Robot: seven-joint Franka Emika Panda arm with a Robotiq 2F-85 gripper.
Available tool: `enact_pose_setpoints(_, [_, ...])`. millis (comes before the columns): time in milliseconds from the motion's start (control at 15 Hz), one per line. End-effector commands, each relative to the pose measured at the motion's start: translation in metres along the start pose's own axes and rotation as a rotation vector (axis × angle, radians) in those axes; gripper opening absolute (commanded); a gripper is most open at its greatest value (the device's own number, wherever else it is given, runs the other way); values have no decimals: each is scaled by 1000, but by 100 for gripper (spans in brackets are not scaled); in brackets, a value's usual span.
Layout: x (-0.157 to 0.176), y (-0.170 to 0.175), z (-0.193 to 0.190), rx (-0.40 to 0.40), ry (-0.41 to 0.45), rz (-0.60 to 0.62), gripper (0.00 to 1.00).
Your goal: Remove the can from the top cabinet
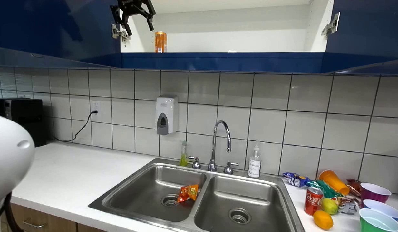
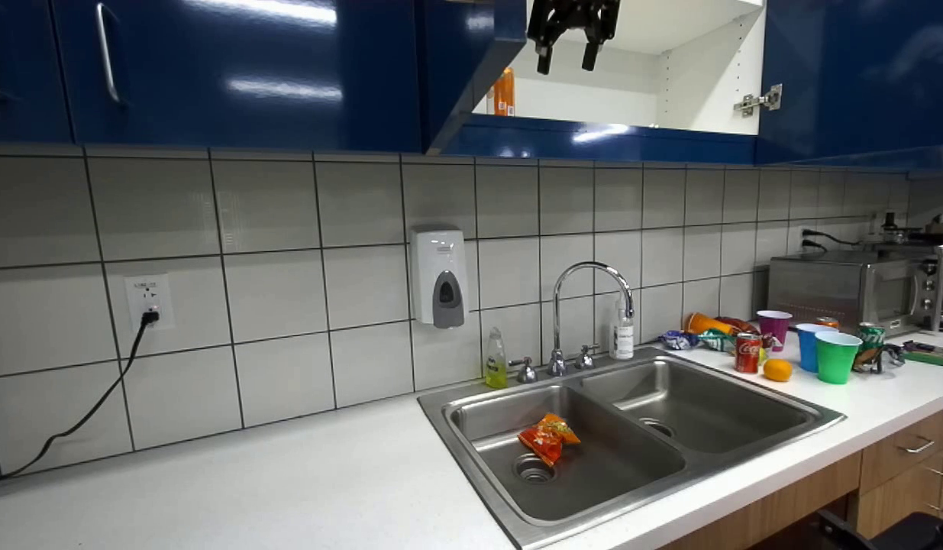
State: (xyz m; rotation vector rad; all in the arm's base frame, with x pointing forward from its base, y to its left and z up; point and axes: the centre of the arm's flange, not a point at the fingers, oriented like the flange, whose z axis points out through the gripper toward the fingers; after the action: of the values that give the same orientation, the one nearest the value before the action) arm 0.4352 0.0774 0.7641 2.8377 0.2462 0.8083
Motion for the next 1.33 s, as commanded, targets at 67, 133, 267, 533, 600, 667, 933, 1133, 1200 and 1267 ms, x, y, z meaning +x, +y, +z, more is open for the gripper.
enact_pose_setpoints(67, [31,9,-5,-28,19,-3,100])
enact_pose_setpoints(133, [35,10,-3,-28,19,-2,100])
enact_pose_setpoints(267, [43,13,2,-28,22,4,100])
enact_pose_setpoints(533, [57,17,14,-29,39,7,100])
enact_pose_setpoints(600, [60,18,18,-25,42,7,100])
enact_pose_setpoints(667, [63,18,22,-21,47,6,100])
enact_pose_setpoints(933, [74,16,36,-16,77,6,100])
enact_pose_setpoints(1133, [79,15,44,-10,92,5,100])
enact_pose_setpoints(1200, [81,15,45,-12,96,5,100])
enact_pose_setpoints(1267, [82,15,47,-13,104,6,100])
